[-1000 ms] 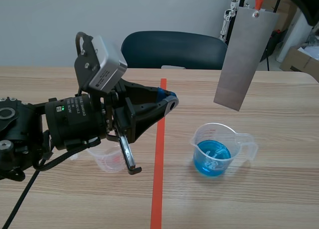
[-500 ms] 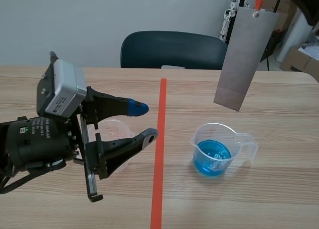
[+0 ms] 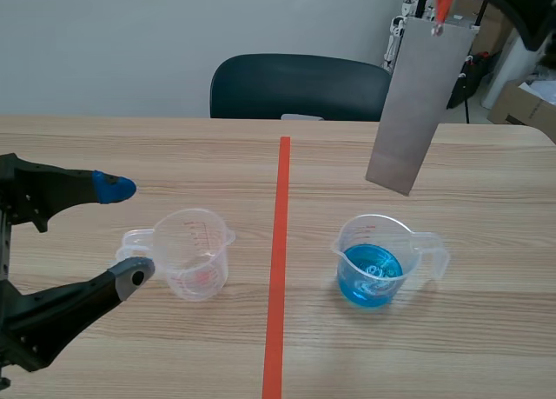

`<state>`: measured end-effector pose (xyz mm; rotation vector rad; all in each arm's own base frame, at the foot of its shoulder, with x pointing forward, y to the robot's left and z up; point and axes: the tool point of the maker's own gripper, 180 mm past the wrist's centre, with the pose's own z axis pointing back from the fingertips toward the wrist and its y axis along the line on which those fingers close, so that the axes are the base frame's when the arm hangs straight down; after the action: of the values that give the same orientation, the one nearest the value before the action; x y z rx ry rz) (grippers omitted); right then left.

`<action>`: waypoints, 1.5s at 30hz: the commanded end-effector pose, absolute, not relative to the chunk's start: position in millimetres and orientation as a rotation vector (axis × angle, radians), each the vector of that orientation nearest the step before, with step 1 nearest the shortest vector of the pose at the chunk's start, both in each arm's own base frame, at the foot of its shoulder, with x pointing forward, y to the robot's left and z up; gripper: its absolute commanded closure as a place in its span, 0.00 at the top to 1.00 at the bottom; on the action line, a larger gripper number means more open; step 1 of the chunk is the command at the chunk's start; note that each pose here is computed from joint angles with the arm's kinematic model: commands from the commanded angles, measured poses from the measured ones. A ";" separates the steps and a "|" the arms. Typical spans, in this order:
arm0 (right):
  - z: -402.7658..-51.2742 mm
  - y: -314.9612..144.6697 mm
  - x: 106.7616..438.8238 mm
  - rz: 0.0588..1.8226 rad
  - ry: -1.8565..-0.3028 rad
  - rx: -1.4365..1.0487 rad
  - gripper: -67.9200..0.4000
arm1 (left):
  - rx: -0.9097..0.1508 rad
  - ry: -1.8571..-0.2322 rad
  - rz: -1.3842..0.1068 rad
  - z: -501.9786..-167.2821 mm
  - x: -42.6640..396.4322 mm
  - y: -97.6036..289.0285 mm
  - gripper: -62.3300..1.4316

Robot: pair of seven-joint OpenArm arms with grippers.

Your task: Do the redox reaction experiment. move the plate over the left beaker

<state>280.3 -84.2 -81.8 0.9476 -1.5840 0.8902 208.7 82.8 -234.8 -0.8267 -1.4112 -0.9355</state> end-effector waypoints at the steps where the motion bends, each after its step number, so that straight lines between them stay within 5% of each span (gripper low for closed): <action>1: -62.8 -83.9 280.3 0.917 -1.634 0.958 0.00 | -0.848 -1.440 -0.914 -223.5 207.2 85.5 0.84; 13: -71.4 -66.3 287.9 0.925 -1.612 0.945 0.00 | -0.821 -1.392 -0.901 -221.4 184.2 125.0 1.00; 45: -74.5 25.8 296.6 0.887 -1.570 1.084 0.00 | -0.774 -1.424 -0.692 -212.5 152.0 168.8 1.00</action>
<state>299.0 25.2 -87.8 1.0590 -1.5326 0.8732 148.9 169.3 -222.2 -0.7663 -1.3758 -0.7193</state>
